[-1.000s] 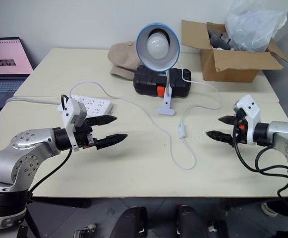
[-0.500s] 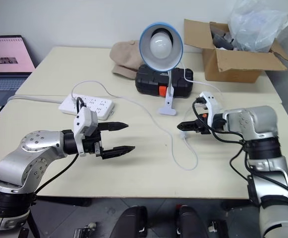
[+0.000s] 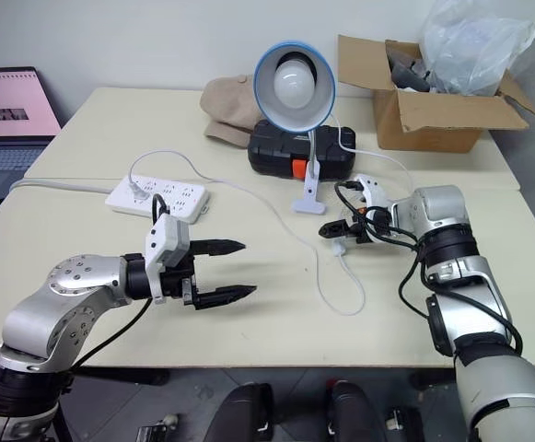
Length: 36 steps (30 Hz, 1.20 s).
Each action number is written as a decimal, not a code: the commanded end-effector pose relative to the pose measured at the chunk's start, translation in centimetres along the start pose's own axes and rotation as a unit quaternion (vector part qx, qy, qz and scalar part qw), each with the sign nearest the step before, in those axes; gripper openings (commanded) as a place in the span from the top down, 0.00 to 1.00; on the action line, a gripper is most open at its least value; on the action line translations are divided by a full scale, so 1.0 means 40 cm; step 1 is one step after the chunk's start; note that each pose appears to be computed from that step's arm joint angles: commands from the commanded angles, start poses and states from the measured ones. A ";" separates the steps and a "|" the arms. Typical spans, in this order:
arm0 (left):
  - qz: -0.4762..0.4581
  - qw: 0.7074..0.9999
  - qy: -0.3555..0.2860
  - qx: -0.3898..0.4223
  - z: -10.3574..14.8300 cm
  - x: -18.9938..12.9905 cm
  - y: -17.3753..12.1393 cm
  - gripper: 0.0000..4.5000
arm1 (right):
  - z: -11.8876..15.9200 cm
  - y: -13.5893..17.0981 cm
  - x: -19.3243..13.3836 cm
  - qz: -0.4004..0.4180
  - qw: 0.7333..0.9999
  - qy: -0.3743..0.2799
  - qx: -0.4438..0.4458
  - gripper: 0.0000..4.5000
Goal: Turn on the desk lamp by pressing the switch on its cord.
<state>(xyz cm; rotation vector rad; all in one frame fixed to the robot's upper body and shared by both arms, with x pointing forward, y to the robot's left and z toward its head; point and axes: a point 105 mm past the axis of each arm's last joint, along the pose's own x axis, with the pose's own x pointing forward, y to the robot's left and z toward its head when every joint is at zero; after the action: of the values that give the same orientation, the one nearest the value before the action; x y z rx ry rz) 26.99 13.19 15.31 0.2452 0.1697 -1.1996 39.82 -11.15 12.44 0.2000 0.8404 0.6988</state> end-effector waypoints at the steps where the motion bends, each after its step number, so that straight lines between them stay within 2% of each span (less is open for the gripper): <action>1: 0.000 1.000 -0.012 0.017 0.016 -0.005 0.002 0.00 | 0.024 0.019 0.002 0.011 1.000 -0.005 -0.023 0.01; 5: 0.001 1.000 -0.012 0.018 0.011 -0.009 0.007 0.00 | 0.023 0.019 0.006 0.011 1.000 0.001 -0.026 0.01; 8: -0.001 1.000 -0.011 0.015 0.006 -0.009 0.007 0.00 | 0.022 0.013 0.007 0.008 1.000 0.004 -0.028 0.11; 13: 0.000 1.000 -0.011 0.016 0.004 -0.010 0.012 0.00 | 0.024 0.009 0.008 0.005 1.000 0.004 -0.027 0.42; 14: 0.000 1.000 -0.011 0.016 0.004 -0.010 0.012 0.00 | 0.025 0.010 0.008 0.005 1.000 0.004 -0.027 0.44; 20: 0.001 1.000 -0.011 0.016 0.002 -0.011 0.016 0.00 | 0.031 0.004 0.004 0.007 1.000 -0.004 -0.012 0.75; 24: 0.009 1.000 -0.015 0.010 0.002 -0.016 0.025 0.00 | 0.043 0.010 -0.003 0.020 1.000 -0.020 0.000 0.91; 31: 0.050 0.998 -0.027 -0.019 0.027 -0.018 0.060 0.00 | 0.087 0.023 -0.030 0.044 0.995 -0.084 0.025 0.91; 36: 0.055 0.995 -0.061 -0.056 0.076 -0.017 0.075 0.00 | 0.143 0.055 -0.088 0.084 0.978 -0.192 0.005 0.91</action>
<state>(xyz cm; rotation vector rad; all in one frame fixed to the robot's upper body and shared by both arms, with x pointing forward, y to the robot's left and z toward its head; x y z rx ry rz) 29.42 14.06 17.11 0.1153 0.1545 -1.0958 41.39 -11.44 16.07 0.3736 0.6267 0.7220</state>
